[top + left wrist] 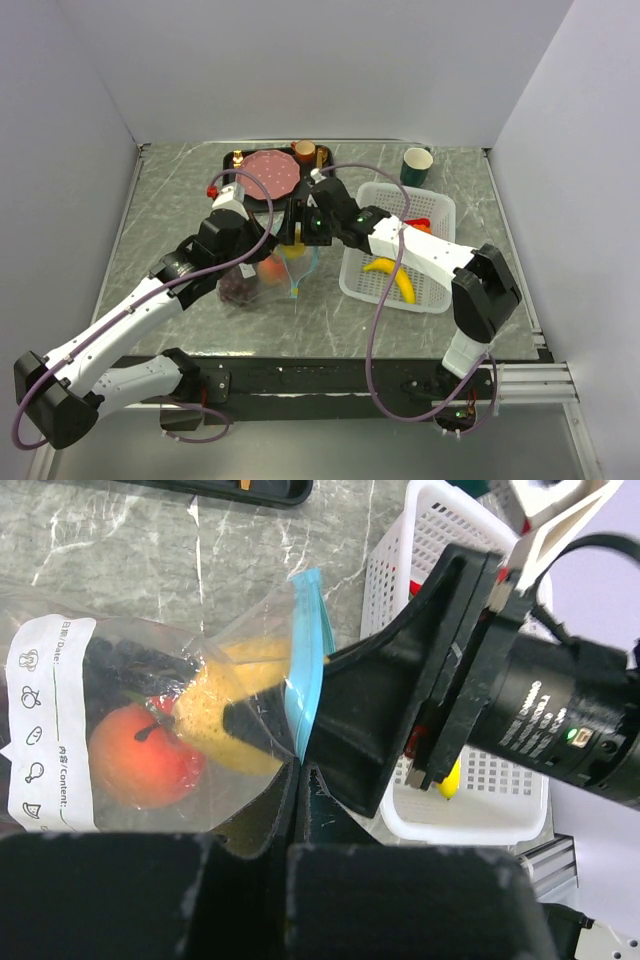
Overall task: Place the food in the zip-top bag and seal the zipper
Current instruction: Place the fake fruit in the zipper food storage bag.
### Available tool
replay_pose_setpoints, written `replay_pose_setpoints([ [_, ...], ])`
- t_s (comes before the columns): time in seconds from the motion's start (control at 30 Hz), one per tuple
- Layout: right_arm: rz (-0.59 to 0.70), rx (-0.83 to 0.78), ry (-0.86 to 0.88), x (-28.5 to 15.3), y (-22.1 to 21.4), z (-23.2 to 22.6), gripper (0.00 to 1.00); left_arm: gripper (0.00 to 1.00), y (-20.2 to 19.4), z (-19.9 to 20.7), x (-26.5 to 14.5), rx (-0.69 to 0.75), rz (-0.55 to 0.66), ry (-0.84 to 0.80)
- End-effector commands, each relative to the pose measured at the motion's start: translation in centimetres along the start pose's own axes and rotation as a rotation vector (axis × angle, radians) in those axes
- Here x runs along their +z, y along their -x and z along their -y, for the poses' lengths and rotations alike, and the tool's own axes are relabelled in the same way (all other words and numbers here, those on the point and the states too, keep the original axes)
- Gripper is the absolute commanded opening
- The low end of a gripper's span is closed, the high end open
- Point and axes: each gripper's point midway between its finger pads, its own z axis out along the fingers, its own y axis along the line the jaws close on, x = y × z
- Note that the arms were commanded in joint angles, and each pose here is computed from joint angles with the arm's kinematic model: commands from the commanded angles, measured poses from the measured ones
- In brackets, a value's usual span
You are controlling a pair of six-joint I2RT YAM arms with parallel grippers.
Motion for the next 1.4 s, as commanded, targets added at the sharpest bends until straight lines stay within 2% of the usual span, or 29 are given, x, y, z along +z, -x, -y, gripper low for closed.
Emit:
replay_pose_setpoints([
  [0.0, 0.046, 0.011, 0.052, -0.7, 0.6, -1.8, 0.73, 0.01, 1.6, 1.2, -0.9, -0.012, 0.043, -0.035],
  [0.3, 0.122, 0.091, 0.091, 1.3, 2.1, -3.3, 0.78, 0.01, 1.9, 1.0, -1.5, -0.019, 0.061, -0.027],
  [0.5, 0.103, 0.101, 0.106, 2.0, 1.3, -3.4, 0.99, 0.01, 2.1, 1.1, -1.5, -0.020, 0.065, -0.030],
  [0.6, 0.127, 0.092, 0.094, 1.1, 1.1, -2.8, 1.00, 0.01, 2.2, 1.1, -1.5, -0.020, 0.069, -0.028],
  [0.73, 0.163, 0.077, -0.015, -0.3, 1.2, -0.5, 1.00, 0.01, 2.6, 1.3, -1.7, -0.021, 0.087, -0.038],
  [0.83, 0.235, 0.067, -0.122, -2.3, 1.9, 1.5, 1.00, 0.01, 2.7, 1.3, -1.8, -0.023, 0.092, -0.035],
  [1.1, 0.413, 0.054, -0.394, -9.2, 3.7, 7.4, 1.00, 0.01, 2.9, 1.0, -1.9, -0.028, 0.107, -0.031],
  [1.2, 0.431, 0.073, -0.497, -11.0, 3.5, 10.1, 1.00, 0.01, 2.8, 1.0, -1.7, -0.021, 0.101, -0.026],
  [1.37, 0.387, 0.130, -0.676, -13.1, 2.1, 16.4, 1.00, 0.01, 2.1, 1.0, -1.2, -0.014, 0.071, -0.026],
])
